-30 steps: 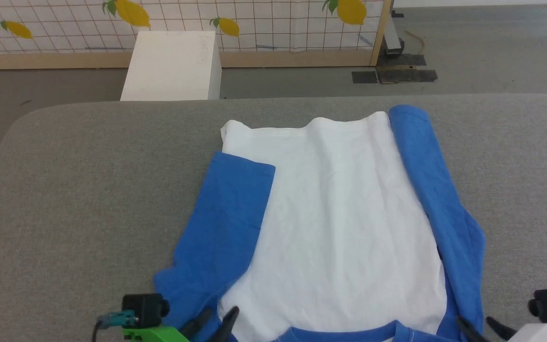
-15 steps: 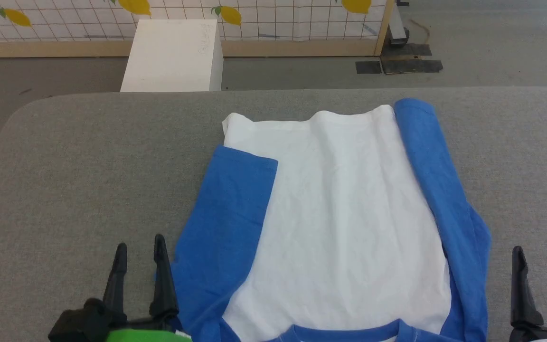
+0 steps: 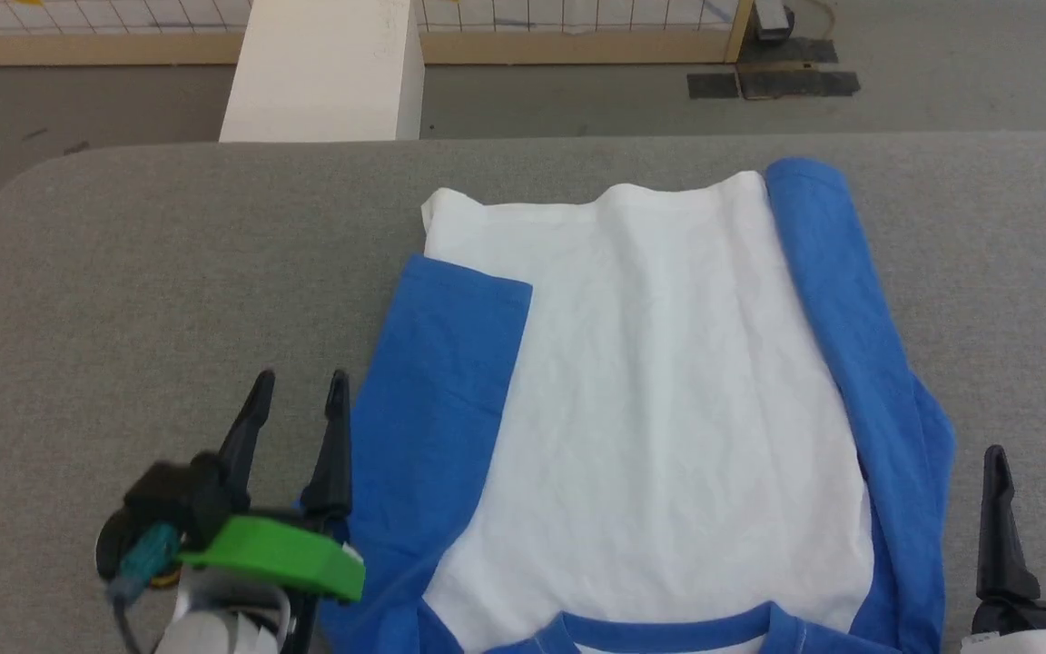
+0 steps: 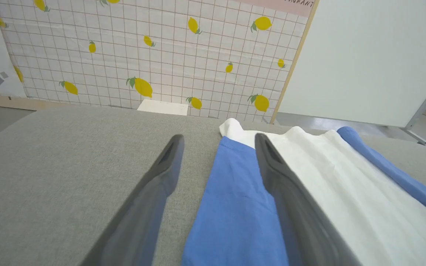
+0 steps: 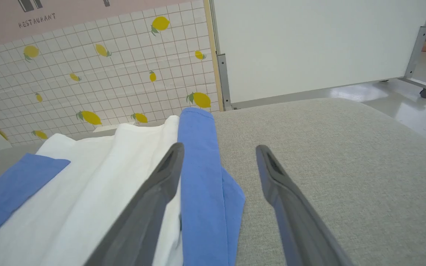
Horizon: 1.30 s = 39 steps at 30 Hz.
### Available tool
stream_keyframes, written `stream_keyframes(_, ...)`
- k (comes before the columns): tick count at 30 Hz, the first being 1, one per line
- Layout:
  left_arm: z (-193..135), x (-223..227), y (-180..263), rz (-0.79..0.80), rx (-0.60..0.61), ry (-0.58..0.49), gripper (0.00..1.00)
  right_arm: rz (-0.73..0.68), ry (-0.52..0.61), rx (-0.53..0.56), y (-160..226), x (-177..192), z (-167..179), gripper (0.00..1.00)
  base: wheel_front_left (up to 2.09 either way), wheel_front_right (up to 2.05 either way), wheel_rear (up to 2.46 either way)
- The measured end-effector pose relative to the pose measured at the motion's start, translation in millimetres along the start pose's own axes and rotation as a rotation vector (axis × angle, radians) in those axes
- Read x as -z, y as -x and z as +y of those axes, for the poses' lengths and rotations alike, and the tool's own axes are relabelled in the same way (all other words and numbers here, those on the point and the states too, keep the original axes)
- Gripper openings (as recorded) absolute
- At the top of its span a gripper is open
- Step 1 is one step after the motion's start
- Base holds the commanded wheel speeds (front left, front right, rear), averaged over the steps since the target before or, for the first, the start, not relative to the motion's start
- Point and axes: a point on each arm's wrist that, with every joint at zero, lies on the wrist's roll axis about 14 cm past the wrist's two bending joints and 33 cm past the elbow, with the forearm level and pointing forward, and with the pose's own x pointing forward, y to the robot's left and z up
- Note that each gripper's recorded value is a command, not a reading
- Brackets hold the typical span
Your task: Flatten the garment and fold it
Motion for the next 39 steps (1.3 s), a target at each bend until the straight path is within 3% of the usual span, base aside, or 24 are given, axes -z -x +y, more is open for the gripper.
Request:
stream_keyframes(6,-9,25,-58,0.195,0.116,-0.066,1.00,0.047,-0.002,-0.010,-12,16,5,1.00,0.00,0.00,0.00)
stream_keyframes(12,0,65,-100,0.348,0.114,-0.035,1.00,0.099,0.000,-0.008,-28,38,6,1.00,0.00,0.00,0.00)
stream_keyframes(20,8,126,-115,0.518,0.104,0.006,1.00,0.174,0.016,0.007,-37,65,2,1.00,0.00,0.00,0.00)
stream_keyframes(25,4,137,-120,0.545,0.126,0.008,1.00,0.197,0.027,0.010,-37,73,0,1.00,0.00,0.00,0.00)
stream_keyframes(26,4,136,-121,0.546,0.128,0.006,0.90,0.197,0.026,0.009,-37,73,0,1.00,0.00,0.00,0.00)
stream_keyframes(27,3,136,-121,0.548,0.131,0.004,0.47,0.196,0.026,0.007,-37,73,1,1.00,0.00,0.00,0.00)
stream_keyframes(28,3,136,-121,0.548,0.131,0.004,0.19,0.197,0.025,0.007,-37,73,1,1.00,0.00,0.00,0.00)
stream_keyframes(29,2,136,-121,0.542,0.134,0.006,0.00,0.197,0.025,0.005,-38,72,2,1.00,0.00,0.00,0.00)
stream_keyframes(39,-5,121,-121,0.489,0.158,0.008,0.00,0.182,0.026,-0.001,-36,65,3,1.00,0.00,0.00,0.00)
